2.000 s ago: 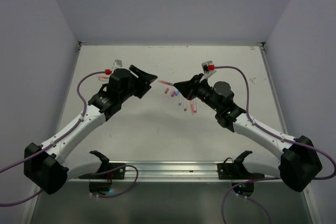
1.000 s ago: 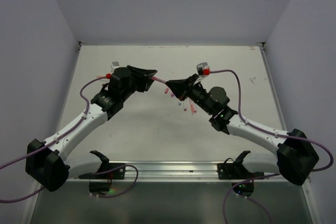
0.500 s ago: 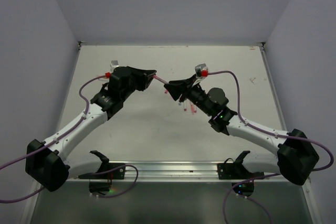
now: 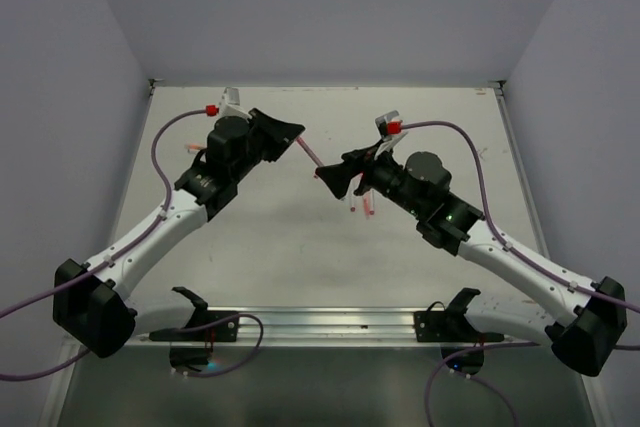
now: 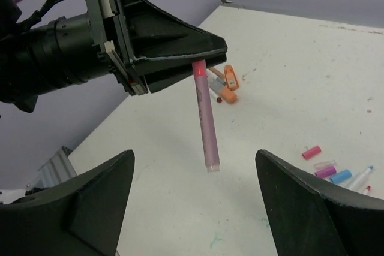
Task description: Open the pen caps
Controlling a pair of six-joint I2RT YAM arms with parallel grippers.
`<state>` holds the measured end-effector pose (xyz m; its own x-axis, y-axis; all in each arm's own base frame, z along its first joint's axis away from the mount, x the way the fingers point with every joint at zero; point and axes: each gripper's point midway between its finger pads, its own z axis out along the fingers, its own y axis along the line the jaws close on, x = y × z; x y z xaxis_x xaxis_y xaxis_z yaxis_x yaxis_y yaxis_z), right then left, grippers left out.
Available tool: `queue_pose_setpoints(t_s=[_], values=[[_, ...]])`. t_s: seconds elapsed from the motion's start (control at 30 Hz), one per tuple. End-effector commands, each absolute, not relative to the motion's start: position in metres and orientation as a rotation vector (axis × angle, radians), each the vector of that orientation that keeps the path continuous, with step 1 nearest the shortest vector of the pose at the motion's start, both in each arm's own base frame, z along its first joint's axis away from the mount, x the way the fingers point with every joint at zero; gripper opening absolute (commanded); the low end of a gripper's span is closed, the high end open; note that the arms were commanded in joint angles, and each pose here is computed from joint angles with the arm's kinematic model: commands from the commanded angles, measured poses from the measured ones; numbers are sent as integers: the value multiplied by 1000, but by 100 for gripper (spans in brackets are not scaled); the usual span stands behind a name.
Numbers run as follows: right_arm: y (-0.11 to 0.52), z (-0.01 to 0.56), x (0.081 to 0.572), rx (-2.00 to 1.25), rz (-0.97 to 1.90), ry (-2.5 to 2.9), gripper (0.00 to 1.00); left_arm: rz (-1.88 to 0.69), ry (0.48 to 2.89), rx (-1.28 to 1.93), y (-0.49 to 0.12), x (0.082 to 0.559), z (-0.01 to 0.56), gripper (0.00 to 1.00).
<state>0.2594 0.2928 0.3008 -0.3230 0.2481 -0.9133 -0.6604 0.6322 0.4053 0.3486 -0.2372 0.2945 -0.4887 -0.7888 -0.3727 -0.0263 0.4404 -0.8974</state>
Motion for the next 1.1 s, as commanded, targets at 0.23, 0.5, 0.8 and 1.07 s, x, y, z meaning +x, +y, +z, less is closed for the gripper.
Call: queue_pose_setpoints(t_s=[0.23, 0.5, 0.8, 1.07], values=[[306, 310, 261, -495, 878, 1823, 88, -1094, 1805, -74, -267, 336, 323, 0], [324, 290, 276, -524, 871, 1881, 79, -1164, 1752, 20, -276, 325, 332, 0], [332, 290, 285, -520, 872, 1855, 55, -1178, 1721, 77, -279, 321, 333, 0], [329, 277, 284, -521, 853, 1875, 0, -1123, 1682, 39, -270, 324, 337, 0]])
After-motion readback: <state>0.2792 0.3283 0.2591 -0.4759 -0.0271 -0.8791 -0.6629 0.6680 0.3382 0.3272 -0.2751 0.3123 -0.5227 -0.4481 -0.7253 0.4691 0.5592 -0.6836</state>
